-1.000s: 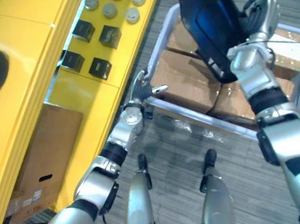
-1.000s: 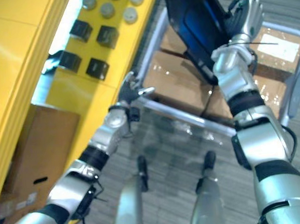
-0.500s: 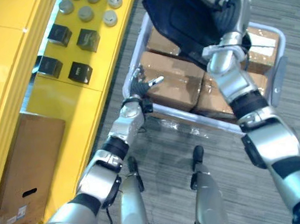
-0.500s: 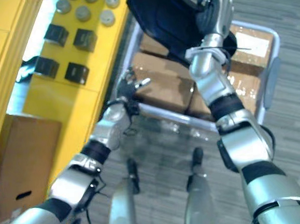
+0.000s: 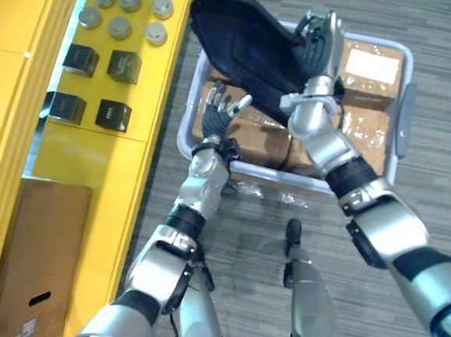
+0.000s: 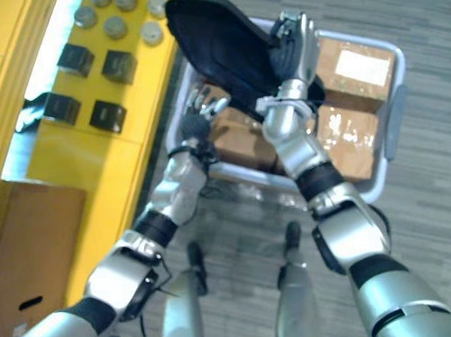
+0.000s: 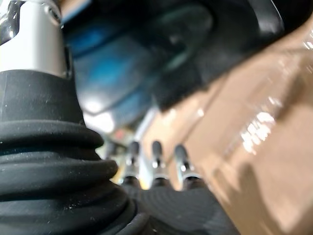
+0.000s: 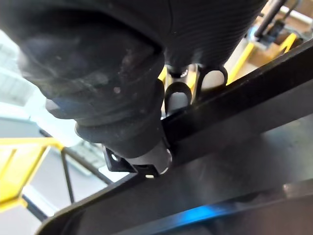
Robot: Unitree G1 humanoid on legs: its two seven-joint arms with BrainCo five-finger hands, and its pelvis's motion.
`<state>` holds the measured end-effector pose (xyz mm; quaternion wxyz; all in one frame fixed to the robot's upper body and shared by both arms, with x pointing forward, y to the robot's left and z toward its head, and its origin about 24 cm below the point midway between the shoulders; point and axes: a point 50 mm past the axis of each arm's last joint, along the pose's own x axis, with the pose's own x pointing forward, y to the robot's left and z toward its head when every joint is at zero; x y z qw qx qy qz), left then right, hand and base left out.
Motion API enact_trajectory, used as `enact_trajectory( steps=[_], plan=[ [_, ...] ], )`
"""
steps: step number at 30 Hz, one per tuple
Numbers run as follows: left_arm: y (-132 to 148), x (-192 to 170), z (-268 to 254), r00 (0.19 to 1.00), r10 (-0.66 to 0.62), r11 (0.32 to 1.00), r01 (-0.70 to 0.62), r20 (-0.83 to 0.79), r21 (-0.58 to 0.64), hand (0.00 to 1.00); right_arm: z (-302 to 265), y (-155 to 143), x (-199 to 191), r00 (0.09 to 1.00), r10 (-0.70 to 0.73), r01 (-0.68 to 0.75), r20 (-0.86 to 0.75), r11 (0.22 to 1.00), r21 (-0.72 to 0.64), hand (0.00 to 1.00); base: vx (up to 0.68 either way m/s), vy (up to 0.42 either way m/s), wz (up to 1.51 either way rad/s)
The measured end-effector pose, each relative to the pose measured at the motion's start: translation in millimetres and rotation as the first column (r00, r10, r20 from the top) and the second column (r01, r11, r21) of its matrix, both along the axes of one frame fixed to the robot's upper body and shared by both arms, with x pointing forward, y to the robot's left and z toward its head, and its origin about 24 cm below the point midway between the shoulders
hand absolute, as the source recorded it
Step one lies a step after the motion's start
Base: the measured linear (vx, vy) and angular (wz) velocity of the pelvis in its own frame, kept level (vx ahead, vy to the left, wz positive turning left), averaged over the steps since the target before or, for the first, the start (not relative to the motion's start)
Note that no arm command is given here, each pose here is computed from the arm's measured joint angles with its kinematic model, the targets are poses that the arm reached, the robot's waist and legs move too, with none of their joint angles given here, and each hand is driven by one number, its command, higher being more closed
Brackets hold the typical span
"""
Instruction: Walk over and take plastic housings, then place them on the shelf
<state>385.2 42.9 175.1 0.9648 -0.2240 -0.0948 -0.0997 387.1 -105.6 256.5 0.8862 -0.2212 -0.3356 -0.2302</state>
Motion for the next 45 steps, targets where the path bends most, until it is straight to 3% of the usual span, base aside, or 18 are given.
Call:
enact_trajectory(
  steps=[7,17,22,23,35,45],
  plan=[
    [-0.5,-3.0,-12.2,0.999,0.038,0.997,-0.037,-0.015,0.067,0.00,-3.2,27.8,-12.5,0.992,0.119,-0.119,0.042,0.993,0.009,1.00,0.01,0.013,-0.06],
    [0.0,-5.5,-25.3,0.995,0.094,0.985,-0.088,-0.030,0.151,0.00,-4.2,37.7,-19.9,0.985,0.160,-0.162,0.058,0.986,0.036,1.00,0.00,0.000,0.00],
    [3.1,-5.6,-26.1,0.991,0.135,0.983,-0.131,-0.022,0.128,0.00,-9.5,38.1,-19.6,0.985,0.169,-0.171,0.037,0.983,0.063,1.00,0.00,0.000,0.00],
    [3.3,-6.3,-24.8,0.990,0.139,0.984,-0.137,-0.007,0.112,1.00,-11.6,37.9,-19.6,0.985,0.171,-0.172,0.031,0.983,0.069,1.00,0.00,0.000,0.00],
    [26.8,-10.9,-19.8,0.944,0.327,0.939,-0.322,0.030,-0.117,1.00,-38.0,47.1,-30.8,0.965,0.259,-0.245,-0.031,0.942,0.230,1.00,0.00,0.002,-0.01],
    [36.9,-11.7,-28.6,0.967,0.255,0.927,-0.239,0.016,-0.288,1.00,-45.3,55.0,-41.1,0.952,0.304,-0.288,-0.023,0.922,0.258,1.00,0.00,0.009,-0.03]
  ],
)
